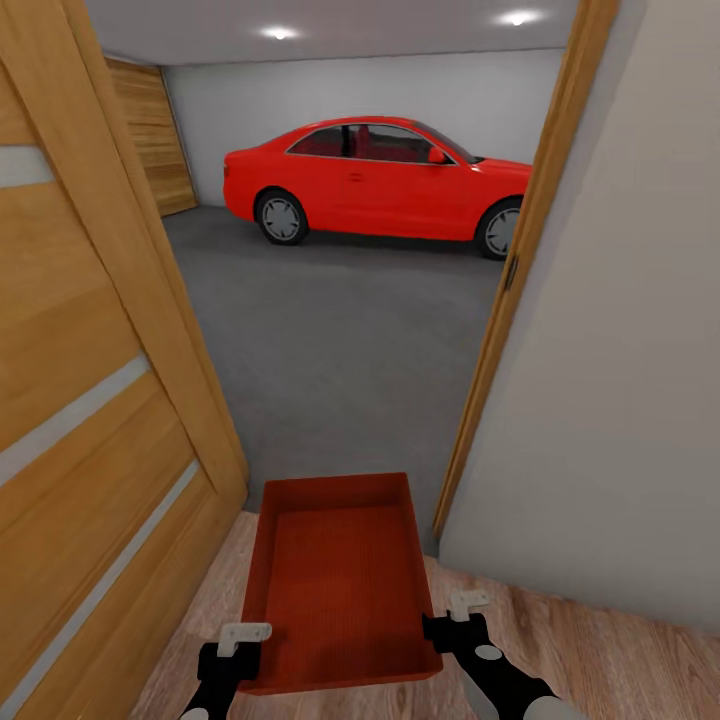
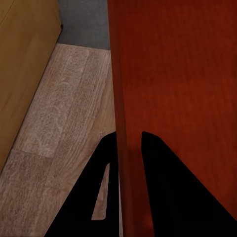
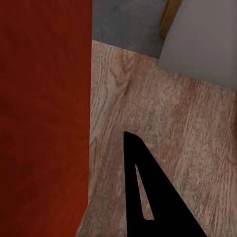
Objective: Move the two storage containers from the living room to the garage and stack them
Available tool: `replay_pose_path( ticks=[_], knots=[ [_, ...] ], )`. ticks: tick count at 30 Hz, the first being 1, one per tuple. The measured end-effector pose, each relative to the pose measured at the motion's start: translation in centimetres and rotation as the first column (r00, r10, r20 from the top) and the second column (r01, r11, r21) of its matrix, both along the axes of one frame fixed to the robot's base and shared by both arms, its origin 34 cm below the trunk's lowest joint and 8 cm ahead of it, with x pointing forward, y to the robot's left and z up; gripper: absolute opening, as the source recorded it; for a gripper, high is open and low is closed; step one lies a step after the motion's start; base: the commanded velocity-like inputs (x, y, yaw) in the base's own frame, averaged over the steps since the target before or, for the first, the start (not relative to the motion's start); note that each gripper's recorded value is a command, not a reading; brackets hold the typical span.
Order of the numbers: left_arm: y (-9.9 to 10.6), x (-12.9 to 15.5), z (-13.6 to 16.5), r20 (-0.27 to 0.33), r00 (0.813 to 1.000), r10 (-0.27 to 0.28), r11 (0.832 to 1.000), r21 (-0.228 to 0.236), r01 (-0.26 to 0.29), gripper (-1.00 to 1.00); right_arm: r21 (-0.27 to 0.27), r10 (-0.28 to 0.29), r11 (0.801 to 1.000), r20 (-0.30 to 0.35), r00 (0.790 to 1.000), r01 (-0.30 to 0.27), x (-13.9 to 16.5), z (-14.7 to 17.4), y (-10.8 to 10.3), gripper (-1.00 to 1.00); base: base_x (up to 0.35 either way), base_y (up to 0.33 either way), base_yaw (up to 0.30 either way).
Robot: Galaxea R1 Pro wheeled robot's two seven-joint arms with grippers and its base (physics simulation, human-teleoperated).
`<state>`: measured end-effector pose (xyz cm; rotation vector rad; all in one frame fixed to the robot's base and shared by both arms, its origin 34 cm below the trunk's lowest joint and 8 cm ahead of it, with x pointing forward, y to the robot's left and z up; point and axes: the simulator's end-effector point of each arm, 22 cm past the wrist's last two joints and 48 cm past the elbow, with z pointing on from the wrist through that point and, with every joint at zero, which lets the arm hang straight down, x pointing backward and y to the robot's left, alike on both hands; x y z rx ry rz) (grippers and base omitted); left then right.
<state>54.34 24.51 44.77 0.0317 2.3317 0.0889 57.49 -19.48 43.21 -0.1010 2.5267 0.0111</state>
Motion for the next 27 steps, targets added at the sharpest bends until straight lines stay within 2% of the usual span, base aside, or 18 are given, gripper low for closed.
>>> replay_pose_path(
  ticks=[27],
  knots=[
    [0.0,0.0,0.0,0.0,1.0,0.0,1.0,0.0,0.0,-1.0,0.0,0.0,1.0,0.0,1.0,0.0,0.0,0.0,0.0,-1.0,0.005,0.001,0.0]
  ],
)
